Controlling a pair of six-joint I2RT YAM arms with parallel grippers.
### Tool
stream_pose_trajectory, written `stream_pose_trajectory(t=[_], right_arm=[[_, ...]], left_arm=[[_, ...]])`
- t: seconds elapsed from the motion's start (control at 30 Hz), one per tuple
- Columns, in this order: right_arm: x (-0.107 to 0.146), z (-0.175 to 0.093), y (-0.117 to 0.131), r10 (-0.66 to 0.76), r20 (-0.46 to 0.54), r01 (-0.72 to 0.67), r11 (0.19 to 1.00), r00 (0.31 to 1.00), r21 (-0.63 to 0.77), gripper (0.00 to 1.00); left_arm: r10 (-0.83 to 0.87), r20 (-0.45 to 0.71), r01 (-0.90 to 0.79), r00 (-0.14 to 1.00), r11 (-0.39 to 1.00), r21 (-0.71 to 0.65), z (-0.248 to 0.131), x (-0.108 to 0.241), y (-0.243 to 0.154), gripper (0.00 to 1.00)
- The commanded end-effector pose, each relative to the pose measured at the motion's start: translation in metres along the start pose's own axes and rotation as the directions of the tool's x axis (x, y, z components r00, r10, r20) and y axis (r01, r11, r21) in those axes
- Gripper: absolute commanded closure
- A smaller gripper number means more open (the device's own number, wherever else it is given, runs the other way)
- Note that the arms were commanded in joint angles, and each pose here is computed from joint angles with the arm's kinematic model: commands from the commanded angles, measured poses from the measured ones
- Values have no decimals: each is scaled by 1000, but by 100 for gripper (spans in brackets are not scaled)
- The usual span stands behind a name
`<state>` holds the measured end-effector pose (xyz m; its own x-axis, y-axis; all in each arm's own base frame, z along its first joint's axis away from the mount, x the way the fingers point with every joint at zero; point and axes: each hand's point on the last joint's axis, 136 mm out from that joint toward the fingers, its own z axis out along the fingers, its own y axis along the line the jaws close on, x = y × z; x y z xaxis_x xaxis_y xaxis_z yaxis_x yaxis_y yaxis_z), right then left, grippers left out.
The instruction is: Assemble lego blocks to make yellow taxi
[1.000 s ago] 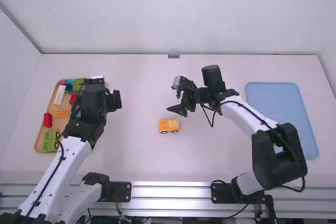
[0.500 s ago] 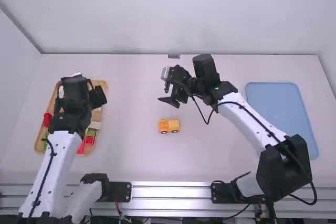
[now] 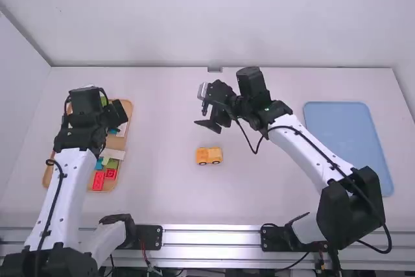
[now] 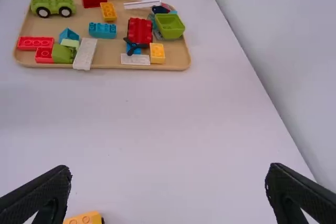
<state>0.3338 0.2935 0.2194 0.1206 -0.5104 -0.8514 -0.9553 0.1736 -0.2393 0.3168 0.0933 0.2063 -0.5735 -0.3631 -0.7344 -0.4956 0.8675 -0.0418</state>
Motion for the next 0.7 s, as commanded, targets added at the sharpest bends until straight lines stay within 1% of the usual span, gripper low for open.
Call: stream_pose_trajectory(t=[0.0, 0.07, 0.13, 0.17, 0.23, 0.3, 0.33, 0.37, 0.4, 0.5, 0.53, 0.67], right_arm=[[-5, -3, -10, -14, -13, 15, 999, 1000, 44, 1], [0, -4, -16, 2, -40, 1, 997, 999, 76, 1], [3, -4, -19, 14, -57, -8, 995, 998, 97, 1], [5, -5, -21, 14, -63, -8, 994, 998, 105, 1], [8, -8, -27, 21, -69, -13, 992, 997, 125, 1], [10, -11, -31, 26, -67, -17, 991, 997, 132, 1], [11, -13, -32, 28, -63, -19, 991, 998, 131, 2], [11, -13, -33, 28, -61, -20, 991, 998, 130, 1], [11, -15, -34, 33, -56, -26, 991, 998, 129, 1], [14, -18, -38, 43, -55, -35, 990, 998, 136, 1], [17, -21, -40, 50, -59, -41, 989, 997, 144, 1], [20, -24, -43, 67, -63, -57, 987, 996, 152, 1]], left_arm=[[-85, -43, 84, 995, 996, -36, 8, 10, 10, 1], [-212, -73, 205, 974, 974, -101, 13, 15, 31, 1], [-290, -105, 277, 951, 953, -124, 19, 18, 46, 1], [-320, -127, 308, 939, 945, -106, 24, 17, 49, 1], [-323, -186, 323, 928, 946, -27, 34, 11, 44, 1], [-315, -240, 324, 918, 946, -1, 44, 8, 36, 1], [-304, -272, 313, 913, 950, -11, 51, 7, 30, 1], [-299, -281, 307, 912, 952, -16, 53, 6, 29, 1], [-288, -312, 286, 905, 957, -56, 62, 4, 24, 1], [-246, -368, 223, 897, 969, -105, 80, 1, 9, 1], [-217, -408, 184, 887, 976, -119, 92, -1, -2, 1], [-219, -483, 160, 848, 974, -161, 122, -5, -16, 1]])
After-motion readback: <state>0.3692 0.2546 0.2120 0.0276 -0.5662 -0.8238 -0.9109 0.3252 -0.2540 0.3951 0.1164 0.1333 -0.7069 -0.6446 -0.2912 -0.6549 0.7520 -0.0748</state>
